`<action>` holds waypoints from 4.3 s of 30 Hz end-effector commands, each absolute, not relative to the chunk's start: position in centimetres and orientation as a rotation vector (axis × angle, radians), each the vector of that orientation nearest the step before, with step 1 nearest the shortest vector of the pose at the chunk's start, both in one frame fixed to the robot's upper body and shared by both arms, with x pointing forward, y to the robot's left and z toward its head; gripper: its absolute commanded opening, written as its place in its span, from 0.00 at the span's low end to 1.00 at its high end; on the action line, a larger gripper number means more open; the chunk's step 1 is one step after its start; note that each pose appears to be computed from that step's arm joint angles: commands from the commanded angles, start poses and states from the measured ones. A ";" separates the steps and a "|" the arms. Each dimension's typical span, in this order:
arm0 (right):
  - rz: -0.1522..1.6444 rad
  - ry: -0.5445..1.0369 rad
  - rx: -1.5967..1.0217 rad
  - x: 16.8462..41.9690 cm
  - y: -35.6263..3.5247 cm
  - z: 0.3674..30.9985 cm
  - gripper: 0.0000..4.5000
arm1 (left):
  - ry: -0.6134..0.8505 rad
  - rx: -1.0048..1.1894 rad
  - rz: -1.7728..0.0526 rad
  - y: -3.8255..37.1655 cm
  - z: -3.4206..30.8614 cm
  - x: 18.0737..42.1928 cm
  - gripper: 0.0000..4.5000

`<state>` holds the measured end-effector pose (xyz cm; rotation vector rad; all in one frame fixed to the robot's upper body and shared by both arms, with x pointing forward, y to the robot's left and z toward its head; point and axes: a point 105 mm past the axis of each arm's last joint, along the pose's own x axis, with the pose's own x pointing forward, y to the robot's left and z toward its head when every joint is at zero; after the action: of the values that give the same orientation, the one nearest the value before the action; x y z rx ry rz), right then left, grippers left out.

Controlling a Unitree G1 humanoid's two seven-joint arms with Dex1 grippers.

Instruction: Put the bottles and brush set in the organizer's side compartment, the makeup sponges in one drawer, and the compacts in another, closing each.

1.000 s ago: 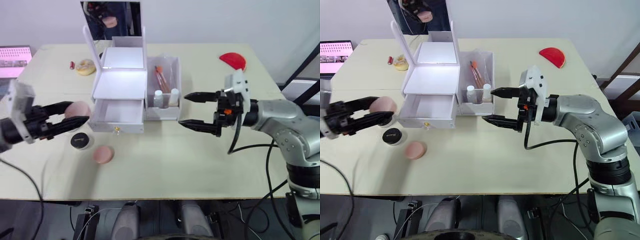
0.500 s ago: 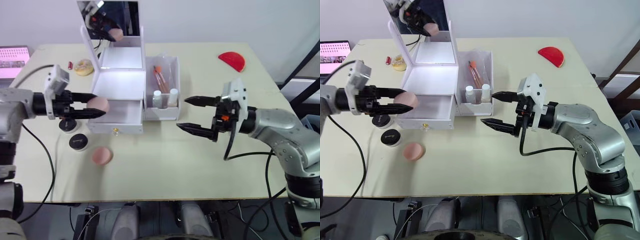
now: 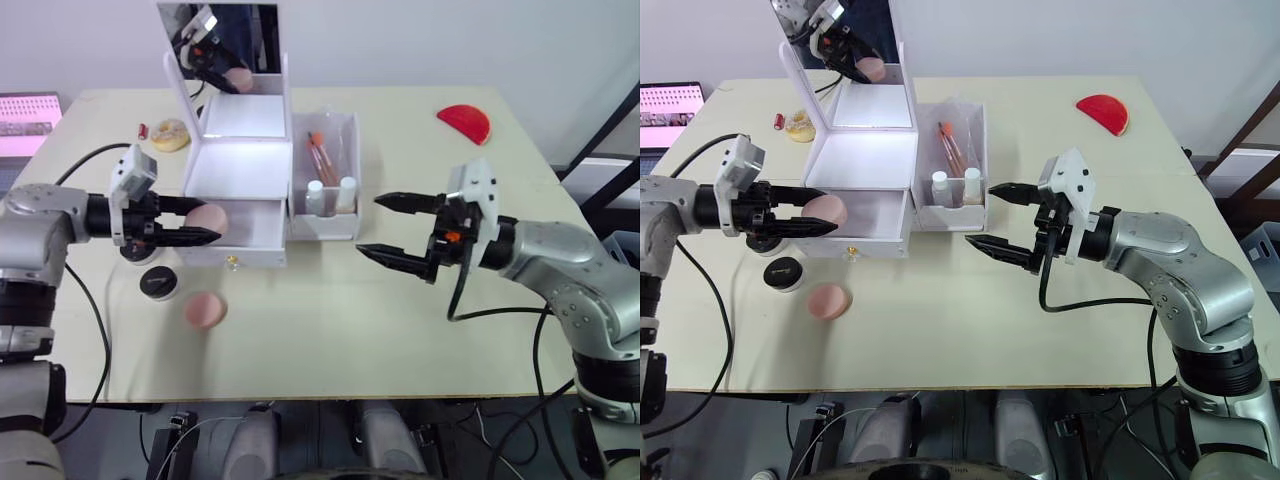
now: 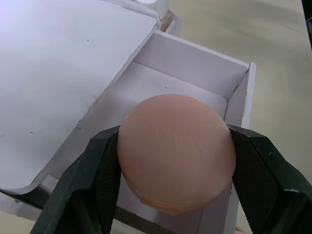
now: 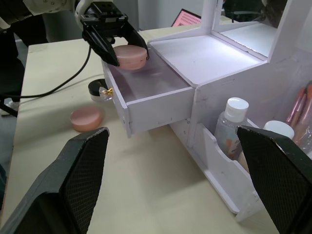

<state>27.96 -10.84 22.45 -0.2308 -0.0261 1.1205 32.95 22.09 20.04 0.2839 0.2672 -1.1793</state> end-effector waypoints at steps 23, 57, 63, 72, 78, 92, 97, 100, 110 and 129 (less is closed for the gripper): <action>1.077 -0.084 -0.267 28.2 -11.8 23.9 1.00 | 0.164 0.211 -1.124 22.5 24.5 32.8 1.00; 0.474 0.183 -0.294 25.7 -35.9 16.8 1.00 | 0.311 0.200 -0.023 48.2 19.1 14.2 0.77; 0.471 0.179 -0.293 25.2 -36.7 16.3 1.00 | 0.308 0.191 -0.013 48.6 18.8 13.7 0.99; 0.556 0.144 -0.308 26.0 -33.9 16.9 1.00 | 0.300 0.201 -0.091 47.4 18.3 15.2 0.99; 0.813 0.066 -0.273 27.1 -25.1 19.0 1.00 | 0.298 0.199 -0.368 38.5 16.0 18.7 0.99; 1.339 0.000 -0.328 27.2 -10.0 22.5 1.00 | 0.236 0.091 -0.528 23.4 11.4 20.7 0.99; 1.366 -0.011 -0.350 27.7 -8.9 22.9 1.00 | 0.208 0.096 -0.423 22.5 9.9 22.1 0.99; 1.373 -0.010 -0.357 27.8 -8.7 22.8 1.00 | 0.228 0.118 -0.389 22.2 8.5 22.6 0.99; 1.375 -0.014 -0.348 27.9 -8.2 22.8 1.00 | 0.254 0.101 -0.346 22.3 6.3 23.4 0.99; 1.360 0.010 -0.300 27.6 -8.2 23.1 1.00 | 0.274 0.060 -0.433 20.8 5.3 23.6 0.81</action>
<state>27.87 -8.19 21.69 -0.2856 0.0672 1.3633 23.95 21.25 5.79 0.0771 0.2563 -0.4106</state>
